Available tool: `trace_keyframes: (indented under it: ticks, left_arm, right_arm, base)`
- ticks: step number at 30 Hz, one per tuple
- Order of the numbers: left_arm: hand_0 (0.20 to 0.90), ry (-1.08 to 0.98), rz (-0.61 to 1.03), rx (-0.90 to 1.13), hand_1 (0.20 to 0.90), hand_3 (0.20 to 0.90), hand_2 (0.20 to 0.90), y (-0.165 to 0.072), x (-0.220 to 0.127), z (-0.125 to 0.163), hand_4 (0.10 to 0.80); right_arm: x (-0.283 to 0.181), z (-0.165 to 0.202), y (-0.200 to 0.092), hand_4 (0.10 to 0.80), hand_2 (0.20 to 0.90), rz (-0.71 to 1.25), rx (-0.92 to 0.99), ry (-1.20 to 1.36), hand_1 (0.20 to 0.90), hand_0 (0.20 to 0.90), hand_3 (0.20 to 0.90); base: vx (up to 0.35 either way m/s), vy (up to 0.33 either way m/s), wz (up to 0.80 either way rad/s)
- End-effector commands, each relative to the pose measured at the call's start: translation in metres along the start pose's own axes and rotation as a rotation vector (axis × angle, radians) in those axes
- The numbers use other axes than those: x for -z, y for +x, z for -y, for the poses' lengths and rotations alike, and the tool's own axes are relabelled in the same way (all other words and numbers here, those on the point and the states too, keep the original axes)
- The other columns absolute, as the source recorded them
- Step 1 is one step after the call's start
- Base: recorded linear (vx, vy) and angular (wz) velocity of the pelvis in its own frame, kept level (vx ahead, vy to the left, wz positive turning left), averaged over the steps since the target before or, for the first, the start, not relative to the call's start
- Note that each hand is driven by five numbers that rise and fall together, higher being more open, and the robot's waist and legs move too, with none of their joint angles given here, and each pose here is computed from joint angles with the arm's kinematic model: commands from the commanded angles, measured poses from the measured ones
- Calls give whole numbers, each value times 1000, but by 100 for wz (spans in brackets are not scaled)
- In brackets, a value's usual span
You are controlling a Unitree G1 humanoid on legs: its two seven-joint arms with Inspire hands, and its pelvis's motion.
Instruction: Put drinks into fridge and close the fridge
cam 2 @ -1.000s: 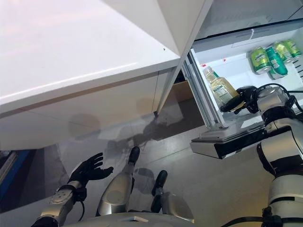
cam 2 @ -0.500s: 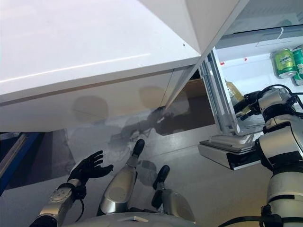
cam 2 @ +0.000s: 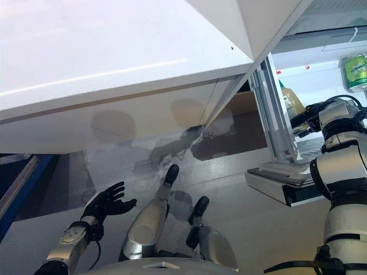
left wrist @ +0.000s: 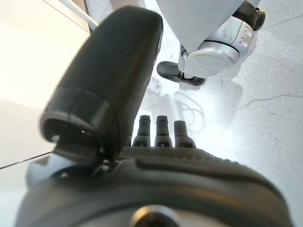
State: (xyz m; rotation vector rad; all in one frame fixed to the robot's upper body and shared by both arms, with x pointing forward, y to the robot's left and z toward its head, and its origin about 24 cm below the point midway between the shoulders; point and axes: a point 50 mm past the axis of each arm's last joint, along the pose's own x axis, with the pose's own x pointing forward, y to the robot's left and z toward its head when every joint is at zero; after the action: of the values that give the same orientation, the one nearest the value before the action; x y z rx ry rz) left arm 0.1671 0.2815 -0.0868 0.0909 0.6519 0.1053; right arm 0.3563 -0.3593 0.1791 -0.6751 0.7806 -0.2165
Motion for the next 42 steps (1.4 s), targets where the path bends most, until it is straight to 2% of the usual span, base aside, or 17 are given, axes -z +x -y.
trace_keyframes:
  ticks: [1, 11, 20, 29, 33, 42]
  left_arm:
    - [900, 37, 15, 38, 900, 900, 900, -13, 8, -1, 800]
    - [900, 30, 14, 37, 900, 900, 900, -15, 12, -3, 800]
    - [900, 43, -28, 32, 900, 900, 900, -20, 24, -6, 800]
    - [900, 58, -135, 13, 900, 900, 900, -33, 54, -9, 800]
    - [900, 64, -169, 6, 900, 900, 900, -40, 64, -10, 800]
    - [900, 34, -237, 0, 900, 900, 900, -52, 88, -3, 800]
  right_arm:
    - [-9, 49, -24, 800, 900, 76, 184, 23, 900, 900, 900]
    - [-7, 53, -24, 800, 900, 127, 255, 52, 900, 900, 900]
    - [7, 50, -18, 800, 900, 140, 225, 98, 900, 900, 900]
    - [32, 56, -18, 800, 900, 186, 146, 32, 900, 900, 900]
    - [30, 68, -28, 800, 900, 266, 220, 15, 900, 900, 900]
    - [-4, 89, -79, 800, 900, 651, 576, 21, 900, 900, 900]
  base:
    - [-12, 30, 0]
    - [-12, 8, 0]
    - [0, 0, 0]
    - [28, 1, -1]
    - [30, -3, -8]
    - [-5, 26, -18]
